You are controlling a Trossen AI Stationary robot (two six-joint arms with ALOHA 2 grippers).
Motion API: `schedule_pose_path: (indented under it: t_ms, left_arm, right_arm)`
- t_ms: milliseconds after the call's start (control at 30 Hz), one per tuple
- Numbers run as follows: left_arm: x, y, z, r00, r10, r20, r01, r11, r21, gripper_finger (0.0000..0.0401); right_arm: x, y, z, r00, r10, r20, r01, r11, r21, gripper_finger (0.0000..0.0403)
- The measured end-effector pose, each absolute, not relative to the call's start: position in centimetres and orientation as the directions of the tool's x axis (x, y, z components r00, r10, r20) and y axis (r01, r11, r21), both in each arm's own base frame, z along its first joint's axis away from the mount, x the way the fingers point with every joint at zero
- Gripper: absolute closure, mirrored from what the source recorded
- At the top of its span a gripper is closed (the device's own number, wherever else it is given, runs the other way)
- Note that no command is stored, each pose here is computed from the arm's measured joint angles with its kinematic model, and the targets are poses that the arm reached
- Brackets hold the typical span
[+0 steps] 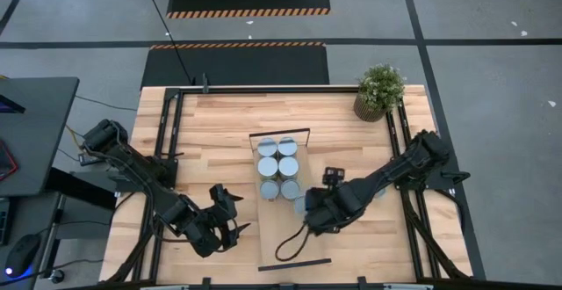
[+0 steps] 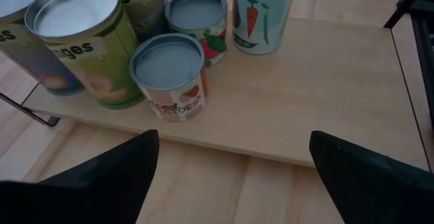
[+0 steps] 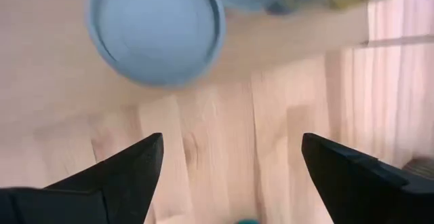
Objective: Pick and place cans onto a shelf
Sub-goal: Put the small canned tuna on the shelf
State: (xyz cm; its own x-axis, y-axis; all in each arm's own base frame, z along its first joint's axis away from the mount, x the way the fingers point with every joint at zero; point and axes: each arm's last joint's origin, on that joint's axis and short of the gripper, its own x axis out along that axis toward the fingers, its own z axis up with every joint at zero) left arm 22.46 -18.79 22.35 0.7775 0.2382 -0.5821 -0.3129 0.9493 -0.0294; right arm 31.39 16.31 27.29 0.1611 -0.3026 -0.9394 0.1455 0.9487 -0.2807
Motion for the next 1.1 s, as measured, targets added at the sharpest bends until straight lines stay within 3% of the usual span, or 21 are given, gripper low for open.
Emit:
schedule_pose_path:
  t_ms: [167, 633, 900, 1100]
  left_arm:
    - [22.5, -18.8, 22.3, 0.777, 0.239, -0.583, -0.313, 0.949, -0.028, 0.0015]
    - [22.5, -18.7, 22.3, 0.775, 0.240, -0.585, -0.312, 0.950, -0.024, 0.0015]
    - [22.8, -18.3, 22.3, 0.768, 0.254, -0.588, -0.327, 0.945, -0.019, 0.0015]
    - [22.9, -18.1, 22.2, 0.758, 0.238, -0.607, -0.322, 0.946, -0.032, 0.0015]
  right_arm:
    - [28.6, 15.8, 26.0, 0.195, -0.256, -0.947, 0.178, 0.959, -0.223, 0.0044]
    - [19.3, 10.1, 19.1, 0.001, -0.150, -0.989, 0.389, 0.911, -0.138, 0.0037]
    - [17.9, 7.6, 16.4, -0.111, -0.084, -0.990, 0.398, 0.909, -0.121, 0.0007]
    - [17.9, 6.4, 15.7, -0.131, -0.083, -0.988, 0.388, 0.913, -0.128, 0.0005]
